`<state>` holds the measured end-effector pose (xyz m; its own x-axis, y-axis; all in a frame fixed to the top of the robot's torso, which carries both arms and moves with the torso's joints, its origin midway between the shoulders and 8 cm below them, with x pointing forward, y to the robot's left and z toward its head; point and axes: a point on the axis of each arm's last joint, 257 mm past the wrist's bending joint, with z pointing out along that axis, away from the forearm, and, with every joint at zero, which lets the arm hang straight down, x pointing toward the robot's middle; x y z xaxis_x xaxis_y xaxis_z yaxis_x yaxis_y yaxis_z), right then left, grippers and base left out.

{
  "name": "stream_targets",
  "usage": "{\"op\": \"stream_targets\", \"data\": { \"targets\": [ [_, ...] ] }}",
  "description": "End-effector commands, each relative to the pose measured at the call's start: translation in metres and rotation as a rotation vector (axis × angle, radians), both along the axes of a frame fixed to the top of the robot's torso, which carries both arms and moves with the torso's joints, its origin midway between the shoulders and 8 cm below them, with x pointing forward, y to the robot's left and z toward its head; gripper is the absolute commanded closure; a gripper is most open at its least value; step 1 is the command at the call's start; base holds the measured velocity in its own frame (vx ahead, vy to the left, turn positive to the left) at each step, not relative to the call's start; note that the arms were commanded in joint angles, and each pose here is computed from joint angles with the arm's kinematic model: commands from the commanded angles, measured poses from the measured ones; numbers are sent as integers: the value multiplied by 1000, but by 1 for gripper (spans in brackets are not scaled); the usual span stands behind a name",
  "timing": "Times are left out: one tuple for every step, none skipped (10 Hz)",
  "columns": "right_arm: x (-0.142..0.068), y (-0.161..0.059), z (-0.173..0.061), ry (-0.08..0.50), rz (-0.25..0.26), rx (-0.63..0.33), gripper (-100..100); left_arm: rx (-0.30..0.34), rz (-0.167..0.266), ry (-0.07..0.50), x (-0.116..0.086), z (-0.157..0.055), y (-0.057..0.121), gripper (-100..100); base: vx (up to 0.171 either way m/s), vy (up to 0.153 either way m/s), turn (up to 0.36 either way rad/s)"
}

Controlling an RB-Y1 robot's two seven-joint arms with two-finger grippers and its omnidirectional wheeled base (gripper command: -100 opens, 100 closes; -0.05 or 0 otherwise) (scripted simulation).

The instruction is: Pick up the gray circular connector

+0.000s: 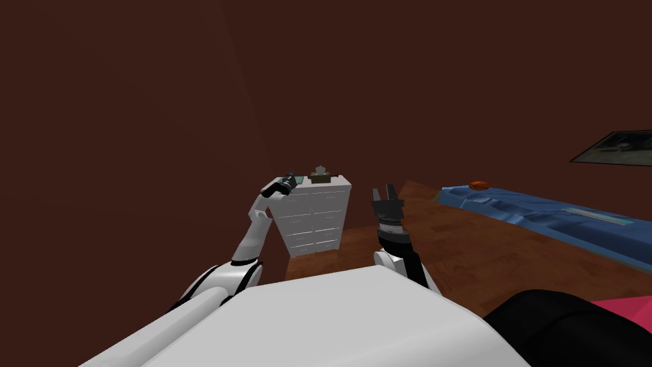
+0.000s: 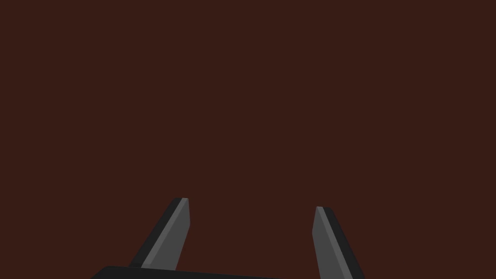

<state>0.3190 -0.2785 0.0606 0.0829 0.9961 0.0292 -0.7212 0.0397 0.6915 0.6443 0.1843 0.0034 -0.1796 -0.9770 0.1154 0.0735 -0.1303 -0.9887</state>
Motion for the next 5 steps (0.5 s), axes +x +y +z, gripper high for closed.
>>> {"op": "stream_targets", "data": {
  "targets": [
    [0,0,0,0,0,0,0,-9,-5,53,12,-5,-3,-100,0,20,-33],
    [0,0,0,0,0,0,0,-4,-9,71,17,-3,-7,-100,2,22,-19],
    [0,0,0,0,0,0,0,-3,-11,68,17,1,-8,-100,0,13,2],
    [0,0,0,0,0,0,0,-14,-15,117,26,-5,-12,-100,5,24,-28],
    [0,0,0,0,0,0,0,-8,-18,141,30,-5,-15,-100,4,26,-20]
  ]
}}
